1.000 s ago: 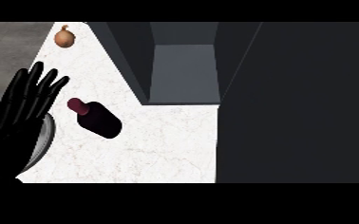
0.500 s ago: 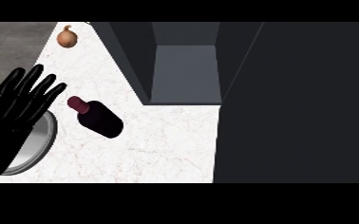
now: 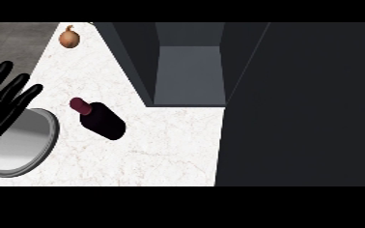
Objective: Pick up the wine, place it into the cabinet and close the cabinet
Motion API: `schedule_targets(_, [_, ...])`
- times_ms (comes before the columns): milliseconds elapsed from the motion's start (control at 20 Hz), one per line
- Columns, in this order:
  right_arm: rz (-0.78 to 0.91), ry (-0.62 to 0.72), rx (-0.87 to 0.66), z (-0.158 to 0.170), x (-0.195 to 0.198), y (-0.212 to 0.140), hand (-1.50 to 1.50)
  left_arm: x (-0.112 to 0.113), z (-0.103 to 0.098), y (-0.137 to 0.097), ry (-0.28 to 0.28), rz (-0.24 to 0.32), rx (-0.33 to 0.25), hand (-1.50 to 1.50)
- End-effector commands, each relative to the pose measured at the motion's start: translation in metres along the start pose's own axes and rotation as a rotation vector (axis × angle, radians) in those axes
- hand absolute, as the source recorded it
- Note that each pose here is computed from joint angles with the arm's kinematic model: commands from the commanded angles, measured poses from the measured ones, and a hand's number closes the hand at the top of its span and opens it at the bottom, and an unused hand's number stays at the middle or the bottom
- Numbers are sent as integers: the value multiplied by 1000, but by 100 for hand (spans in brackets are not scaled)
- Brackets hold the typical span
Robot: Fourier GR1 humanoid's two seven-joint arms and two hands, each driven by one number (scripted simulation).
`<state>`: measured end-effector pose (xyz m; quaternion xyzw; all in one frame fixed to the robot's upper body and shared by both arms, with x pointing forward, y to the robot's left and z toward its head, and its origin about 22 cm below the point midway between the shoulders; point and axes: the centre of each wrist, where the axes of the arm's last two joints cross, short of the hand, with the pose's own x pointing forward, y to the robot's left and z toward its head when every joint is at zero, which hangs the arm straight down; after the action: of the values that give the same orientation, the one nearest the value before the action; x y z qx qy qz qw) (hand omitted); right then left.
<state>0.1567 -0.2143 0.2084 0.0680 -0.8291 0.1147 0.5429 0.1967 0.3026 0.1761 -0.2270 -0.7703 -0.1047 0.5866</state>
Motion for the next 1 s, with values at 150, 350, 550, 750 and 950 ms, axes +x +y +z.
schedule_targets(150, [-47,-33,18,10,46,8,-150,7,-3,-2,25,-4,4,-150])
schedule_targets(350, [-37,-19,-4,8,50,14,-150,21,4,-4,51,-2,11,-150])
schedule_targets(550, [-37,-28,18,-3,54,11,-150,11,-19,-12,64,-30,33,-150])
schedule_targets(750, [-16,-35,11,12,60,-1,-150,-2,-28,-2,84,1,77,-150])
schedule_targets(950, [-28,-15,19,8,55,2,-150,-26,-30,4,72,-32,123,-150])
